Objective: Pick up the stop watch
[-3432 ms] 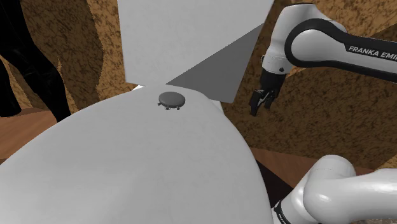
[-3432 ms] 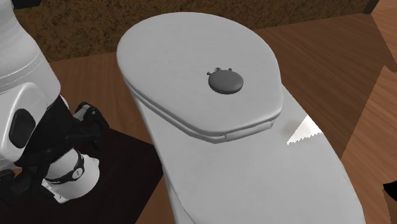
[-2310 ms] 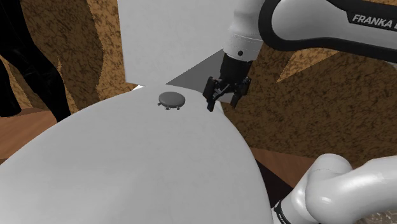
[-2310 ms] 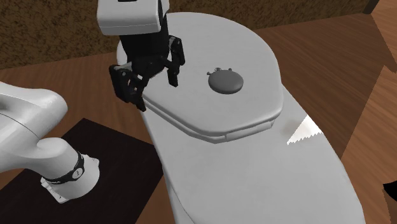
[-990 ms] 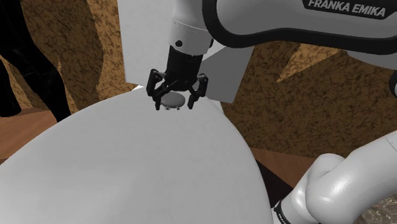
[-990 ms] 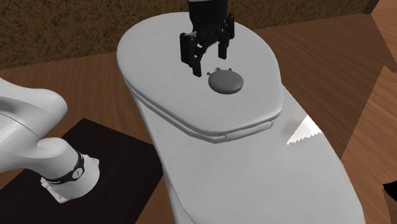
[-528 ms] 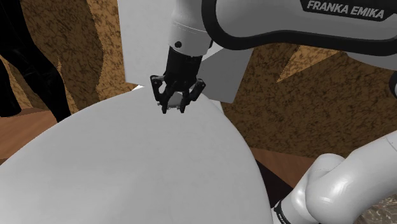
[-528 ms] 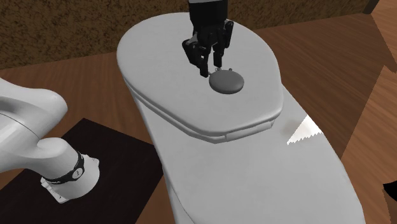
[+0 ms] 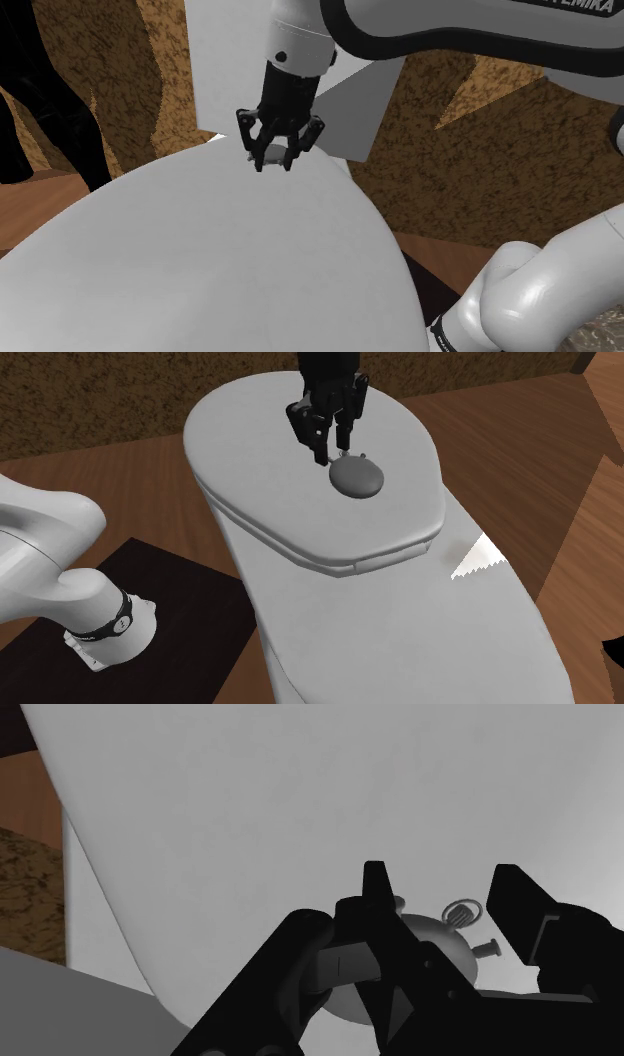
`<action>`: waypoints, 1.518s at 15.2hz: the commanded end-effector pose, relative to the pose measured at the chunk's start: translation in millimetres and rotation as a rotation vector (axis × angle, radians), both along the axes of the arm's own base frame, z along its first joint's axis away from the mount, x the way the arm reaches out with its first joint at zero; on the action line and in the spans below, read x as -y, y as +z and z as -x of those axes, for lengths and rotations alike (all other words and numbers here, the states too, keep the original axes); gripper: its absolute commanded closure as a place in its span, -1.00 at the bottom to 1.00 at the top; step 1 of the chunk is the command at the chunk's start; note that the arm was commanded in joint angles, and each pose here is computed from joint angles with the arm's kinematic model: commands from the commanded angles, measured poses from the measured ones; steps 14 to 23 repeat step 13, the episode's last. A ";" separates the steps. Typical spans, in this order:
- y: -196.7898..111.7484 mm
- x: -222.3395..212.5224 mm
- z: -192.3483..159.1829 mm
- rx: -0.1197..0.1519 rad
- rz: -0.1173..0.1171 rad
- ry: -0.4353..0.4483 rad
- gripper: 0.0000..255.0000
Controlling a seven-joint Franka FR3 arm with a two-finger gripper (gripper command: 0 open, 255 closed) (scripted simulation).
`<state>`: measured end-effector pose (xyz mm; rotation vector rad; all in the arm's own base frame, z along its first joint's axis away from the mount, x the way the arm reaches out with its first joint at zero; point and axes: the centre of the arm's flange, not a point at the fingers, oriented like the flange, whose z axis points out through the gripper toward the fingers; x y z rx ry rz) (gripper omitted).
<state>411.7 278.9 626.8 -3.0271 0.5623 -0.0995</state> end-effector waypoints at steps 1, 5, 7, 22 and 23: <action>10.5 -0.3 1.1 -0.001 0.000 0.000 1.00; 31.6 -0.3 1.1 -0.001 0.000 0.000 1.00; 42.2 -0.3 1.1 -0.001 0.000 0.000 1.00; 64.1 -0.3 1.2 -0.001 0.000 0.000 1.00; 64.1 -0.3 1.2 -0.001 0.000 0.000 1.00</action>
